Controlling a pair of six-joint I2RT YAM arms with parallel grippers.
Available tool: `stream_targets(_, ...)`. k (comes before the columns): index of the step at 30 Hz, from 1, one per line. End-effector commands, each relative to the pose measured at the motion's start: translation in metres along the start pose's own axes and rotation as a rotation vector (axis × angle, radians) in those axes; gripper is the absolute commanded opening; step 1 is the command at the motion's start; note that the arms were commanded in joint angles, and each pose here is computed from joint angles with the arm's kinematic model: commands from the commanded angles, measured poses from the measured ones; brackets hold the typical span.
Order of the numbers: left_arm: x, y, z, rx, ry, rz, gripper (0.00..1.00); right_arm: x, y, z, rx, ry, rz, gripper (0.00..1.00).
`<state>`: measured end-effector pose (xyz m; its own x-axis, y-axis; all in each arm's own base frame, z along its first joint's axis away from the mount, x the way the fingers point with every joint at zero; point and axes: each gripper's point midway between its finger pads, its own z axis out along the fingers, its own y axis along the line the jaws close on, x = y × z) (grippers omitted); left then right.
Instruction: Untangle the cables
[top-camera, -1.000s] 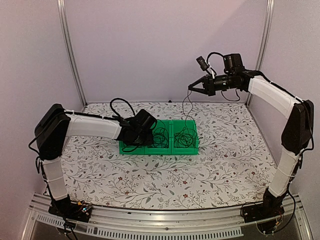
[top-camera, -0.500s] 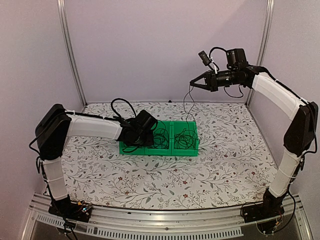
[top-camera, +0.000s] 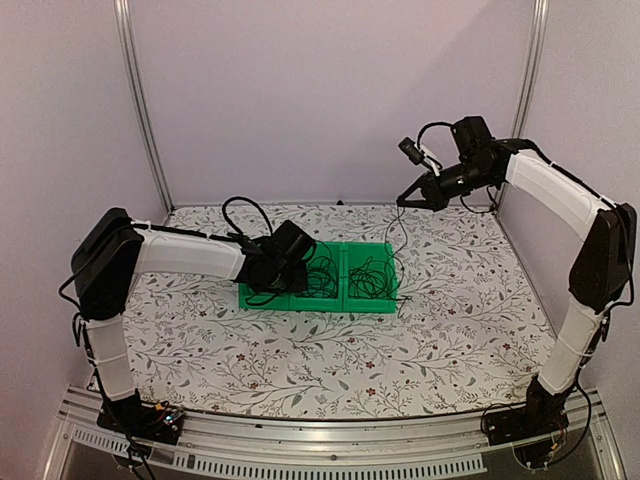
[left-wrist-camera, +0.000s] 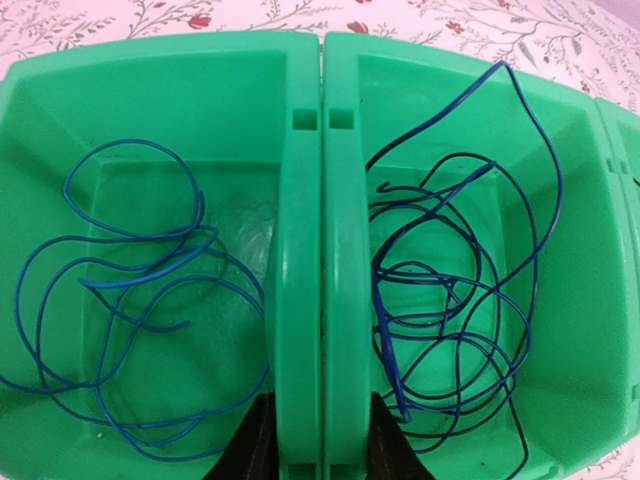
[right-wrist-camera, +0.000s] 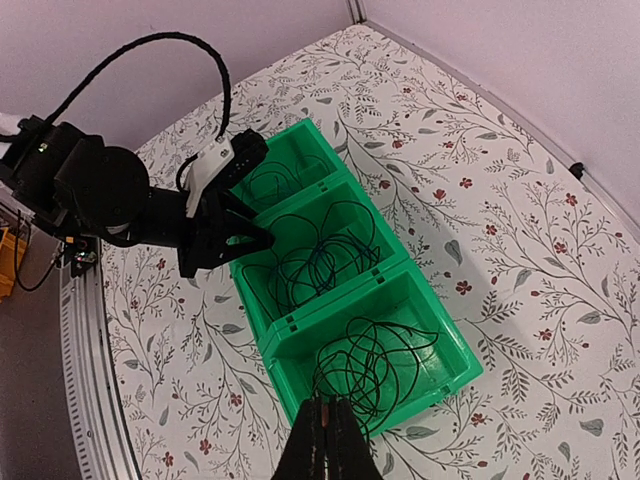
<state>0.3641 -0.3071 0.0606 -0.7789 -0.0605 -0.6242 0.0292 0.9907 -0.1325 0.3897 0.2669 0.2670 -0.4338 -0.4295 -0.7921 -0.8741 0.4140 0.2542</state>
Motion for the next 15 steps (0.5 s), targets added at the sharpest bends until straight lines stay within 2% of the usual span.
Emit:
stream_targets(1,0.033,-0.003,0.016,0.018,0.11,-0.039,0.24,-0.02,0.028,-0.036,-0.001,-0.005,-0.082,0.0)
stream_targets(9,0.031,-0.002,0.017,0.017,0.105,-0.032,0.26,-0.033,0.07,-0.063,-0.094,-0.063,-0.125,0.0)
stream_targets(15,0.03,-0.004,0.017,0.022,0.111,-0.024,0.27,-0.065,0.071,-0.062,-0.109,-0.139,-0.172,0.0)
